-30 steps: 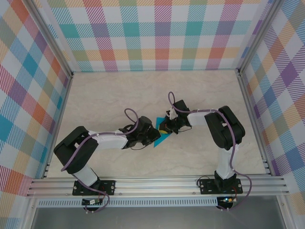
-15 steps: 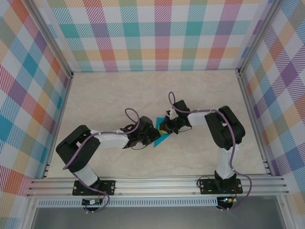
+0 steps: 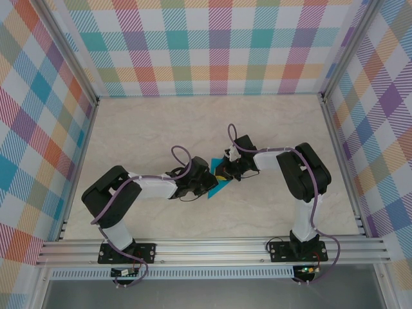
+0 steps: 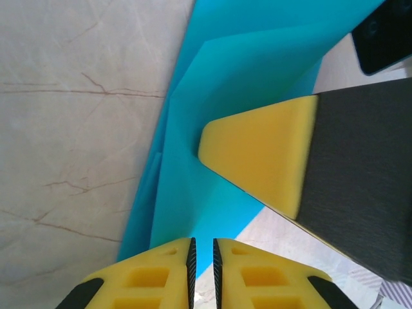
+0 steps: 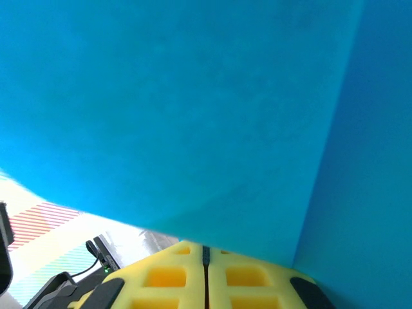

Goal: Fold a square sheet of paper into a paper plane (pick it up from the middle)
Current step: Fourth fold the wing at the center of the table.

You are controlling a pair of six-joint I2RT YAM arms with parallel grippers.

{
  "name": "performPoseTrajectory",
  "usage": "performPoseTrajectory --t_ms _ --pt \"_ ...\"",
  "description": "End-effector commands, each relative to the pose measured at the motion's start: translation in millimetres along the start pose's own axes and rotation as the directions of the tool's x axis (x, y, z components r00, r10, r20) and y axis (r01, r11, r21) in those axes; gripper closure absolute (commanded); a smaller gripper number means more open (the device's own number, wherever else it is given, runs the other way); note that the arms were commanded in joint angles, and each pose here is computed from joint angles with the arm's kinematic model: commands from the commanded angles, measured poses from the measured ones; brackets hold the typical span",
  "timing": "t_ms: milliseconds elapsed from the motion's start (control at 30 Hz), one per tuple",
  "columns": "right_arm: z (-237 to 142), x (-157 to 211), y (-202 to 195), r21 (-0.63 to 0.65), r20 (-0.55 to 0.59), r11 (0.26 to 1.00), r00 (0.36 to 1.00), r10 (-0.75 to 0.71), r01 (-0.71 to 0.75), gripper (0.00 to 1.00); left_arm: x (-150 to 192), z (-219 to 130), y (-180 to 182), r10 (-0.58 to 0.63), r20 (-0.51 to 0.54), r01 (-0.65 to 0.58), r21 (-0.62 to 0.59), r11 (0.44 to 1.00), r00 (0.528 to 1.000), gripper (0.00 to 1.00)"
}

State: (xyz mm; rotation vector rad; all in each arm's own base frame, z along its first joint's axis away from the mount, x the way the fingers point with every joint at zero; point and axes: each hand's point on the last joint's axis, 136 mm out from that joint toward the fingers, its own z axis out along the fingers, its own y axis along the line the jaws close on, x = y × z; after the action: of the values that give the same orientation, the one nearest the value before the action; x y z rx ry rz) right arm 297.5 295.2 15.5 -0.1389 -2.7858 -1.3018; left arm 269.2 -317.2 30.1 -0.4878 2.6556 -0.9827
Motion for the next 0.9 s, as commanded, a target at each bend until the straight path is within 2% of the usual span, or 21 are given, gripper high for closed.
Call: performPoseTrajectory --t_ms 0,233,400,700,867 --pt "13.9 14.5 -78.2 0.226 0.016 0.963 0.989 0.146 -0.146 0.93 -1.1 6.9 -4.8 0.023 0.007 -0.023 0.01 1.0 1.0 0.83" --pt "13.5 13.7 -73.8 0.215 0.012 0.967 0.99 0.14 -0.14 0.93 4.8 12.0 34.6 -0.023 0.012 0.024 -0.102 0.994 1.0 0.85" --pt "1.6 2.7 -48.6 0.178 0.026 0.98 0.996 0.082 -0.085 0.93 12.5 5.4 66.2 -0.053 0.021 0.055 -0.165 0.985 0.998 0.86" --pt "-28.7 -4.6 13.1 0.045 0.067 0.996 0.994 -0.084 0.081 0.94 19.3 3.3 88.0 -0.042 0.006 0.042 -0.225 0.974 0.999 0.89" --pt "-28.7 9.7 19.0 0.024 0.046 0.992 0.991 -0.126 0.125 1.0 21.2 5.2 88.8 -0.039 -0.005 0.037 -0.228 0.973 0.999 0.91"
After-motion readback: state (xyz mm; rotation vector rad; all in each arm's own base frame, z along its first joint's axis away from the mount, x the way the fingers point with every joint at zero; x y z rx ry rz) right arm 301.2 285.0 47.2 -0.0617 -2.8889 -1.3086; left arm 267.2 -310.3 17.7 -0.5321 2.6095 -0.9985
